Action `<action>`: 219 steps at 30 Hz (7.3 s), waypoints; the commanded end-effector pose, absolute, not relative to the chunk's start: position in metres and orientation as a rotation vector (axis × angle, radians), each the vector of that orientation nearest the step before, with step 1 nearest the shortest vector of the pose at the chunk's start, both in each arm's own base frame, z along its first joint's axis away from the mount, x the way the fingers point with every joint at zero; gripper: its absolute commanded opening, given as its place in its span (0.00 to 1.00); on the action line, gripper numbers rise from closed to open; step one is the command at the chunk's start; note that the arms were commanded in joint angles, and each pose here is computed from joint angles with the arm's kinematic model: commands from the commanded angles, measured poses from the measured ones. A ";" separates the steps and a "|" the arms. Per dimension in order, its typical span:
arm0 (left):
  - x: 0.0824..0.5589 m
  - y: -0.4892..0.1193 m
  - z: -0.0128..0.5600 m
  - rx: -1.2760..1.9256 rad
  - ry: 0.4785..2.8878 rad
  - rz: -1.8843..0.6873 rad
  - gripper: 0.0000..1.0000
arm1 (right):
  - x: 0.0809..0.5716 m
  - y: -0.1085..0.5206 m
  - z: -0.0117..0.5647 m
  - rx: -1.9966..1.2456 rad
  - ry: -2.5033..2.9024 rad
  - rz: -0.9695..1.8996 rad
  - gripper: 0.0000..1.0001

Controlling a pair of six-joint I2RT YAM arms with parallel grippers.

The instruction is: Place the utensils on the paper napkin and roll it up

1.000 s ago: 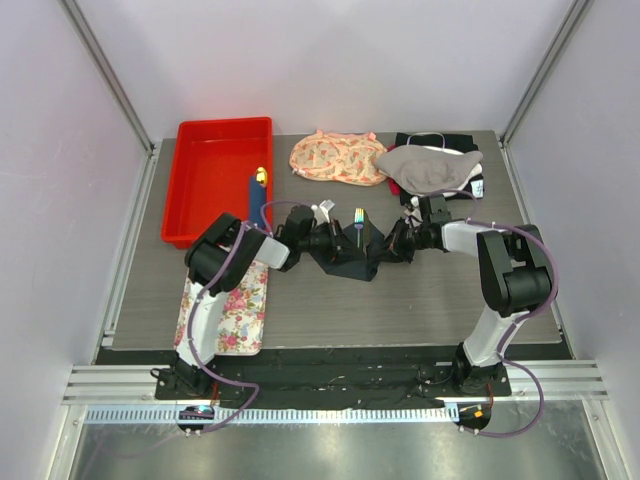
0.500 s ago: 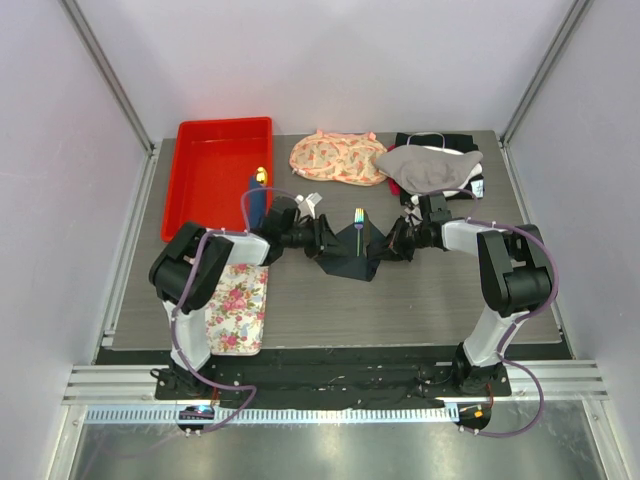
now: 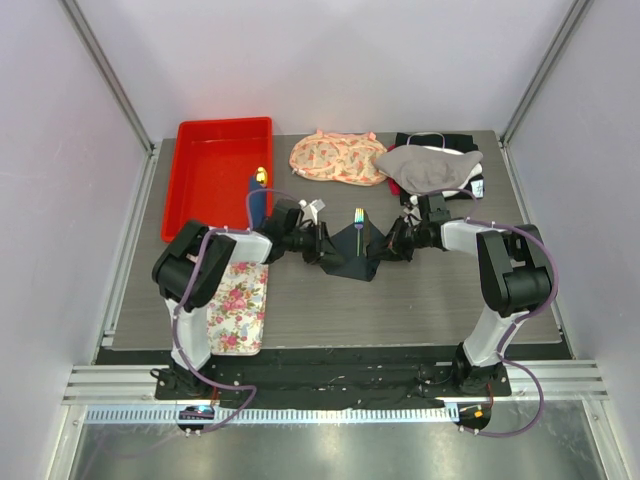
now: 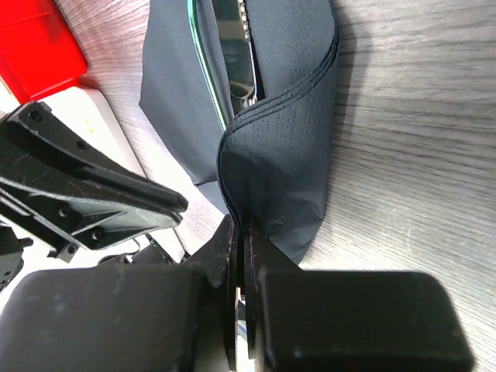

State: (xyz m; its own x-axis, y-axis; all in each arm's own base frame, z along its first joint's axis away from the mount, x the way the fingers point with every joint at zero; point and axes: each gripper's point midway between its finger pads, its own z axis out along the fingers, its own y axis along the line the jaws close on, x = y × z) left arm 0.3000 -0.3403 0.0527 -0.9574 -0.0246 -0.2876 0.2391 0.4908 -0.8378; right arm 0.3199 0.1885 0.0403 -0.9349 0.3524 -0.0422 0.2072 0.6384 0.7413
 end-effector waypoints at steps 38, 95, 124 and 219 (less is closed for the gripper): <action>0.311 -0.359 0.017 0.194 2.579 -1.324 0.00 | 0.346 0.249 0.076 0.440 2.525 1.374 0.01; 0.296 -0.321 0.004 0.090 2.703 -1.200 0.00 | 0.345 0.261 0.047 0.381 2.617 1.209 0.01; 0.329 -0.337 0.092 -0.049 2.271 -1.574 0.23 | 0.339 0.262 0.022 0.477 2.688 1.202 0.72; 0.294 -0.356 0.044 0.103 2.550 -1.413 0.19 | 0.294 0.219 -0.038 -0.026 2.923 0.725 0.01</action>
State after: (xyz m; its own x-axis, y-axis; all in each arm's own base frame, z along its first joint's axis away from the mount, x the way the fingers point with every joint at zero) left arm 0.2828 -0.3523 0.0447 -0.9762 -0.0692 -0.2056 0.1394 0.5263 -0.8388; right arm 0.3444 0.2613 0.0155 -0.9443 0.0187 -0.3285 -0.1960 0.7698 0.6074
